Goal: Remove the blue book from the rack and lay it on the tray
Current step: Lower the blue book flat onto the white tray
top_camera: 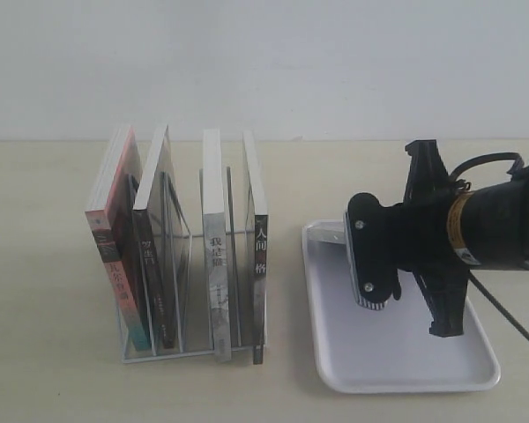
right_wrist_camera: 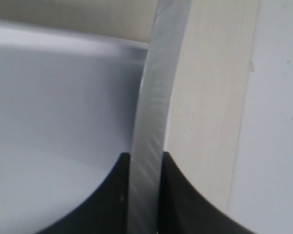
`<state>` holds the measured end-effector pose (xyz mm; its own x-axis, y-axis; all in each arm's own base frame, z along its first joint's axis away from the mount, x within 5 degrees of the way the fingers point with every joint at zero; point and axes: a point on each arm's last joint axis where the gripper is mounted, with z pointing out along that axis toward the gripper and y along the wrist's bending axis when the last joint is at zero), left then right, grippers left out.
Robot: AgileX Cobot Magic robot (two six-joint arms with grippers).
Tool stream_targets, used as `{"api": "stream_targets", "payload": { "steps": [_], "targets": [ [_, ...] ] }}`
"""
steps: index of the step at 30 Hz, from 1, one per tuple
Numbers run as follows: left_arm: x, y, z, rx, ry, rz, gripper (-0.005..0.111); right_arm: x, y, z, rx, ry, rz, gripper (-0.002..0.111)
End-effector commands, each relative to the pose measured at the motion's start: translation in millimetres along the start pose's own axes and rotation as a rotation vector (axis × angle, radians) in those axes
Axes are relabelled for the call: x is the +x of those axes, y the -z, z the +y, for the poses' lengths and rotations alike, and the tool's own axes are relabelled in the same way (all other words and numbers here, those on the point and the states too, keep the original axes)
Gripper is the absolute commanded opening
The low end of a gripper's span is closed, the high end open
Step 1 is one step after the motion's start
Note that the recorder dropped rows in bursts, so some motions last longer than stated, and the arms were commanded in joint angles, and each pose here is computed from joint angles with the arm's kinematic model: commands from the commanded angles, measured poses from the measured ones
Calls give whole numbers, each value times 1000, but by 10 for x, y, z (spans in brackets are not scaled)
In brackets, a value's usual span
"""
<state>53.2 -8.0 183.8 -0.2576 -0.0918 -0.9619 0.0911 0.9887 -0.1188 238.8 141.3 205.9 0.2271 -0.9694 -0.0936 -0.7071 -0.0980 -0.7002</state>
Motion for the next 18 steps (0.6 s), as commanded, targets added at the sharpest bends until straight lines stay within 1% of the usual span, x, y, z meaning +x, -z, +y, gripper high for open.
{"api": "stream_targets", "payload": {
  "steps": [1, 7, 9, 11, 13, 16, 18],
  "targets": [
    [5, -1, 3, -3, 2, -5, 4, 71, -17, 17, -23, 19, 67, 0],
    [5, -1, 3, -3, 2, -5, 4, 90, -15, 23, -30, 19, 88, 0],
    [5, -1, 3, -3, 2, -5, 4, 90, -15, 23, -30, 19, 88, 3],
    [5, -1, 3, -3, 2, -5, 4, 90, -15, 24, -30, 13, 88, 10],
    [5, -1, 3, -3, 2, -5, 4, 88, -15, 23, -29, 8, 86, 21],
    [5, -1, 3, -3, 2, -5, 4, 88, -15, 23, -29, -11, 86, 40],
    [5, -1, 3, -3, 2, -5, 4, 88, -15, 23, -28, -22, 86, 49]
  ]
}}
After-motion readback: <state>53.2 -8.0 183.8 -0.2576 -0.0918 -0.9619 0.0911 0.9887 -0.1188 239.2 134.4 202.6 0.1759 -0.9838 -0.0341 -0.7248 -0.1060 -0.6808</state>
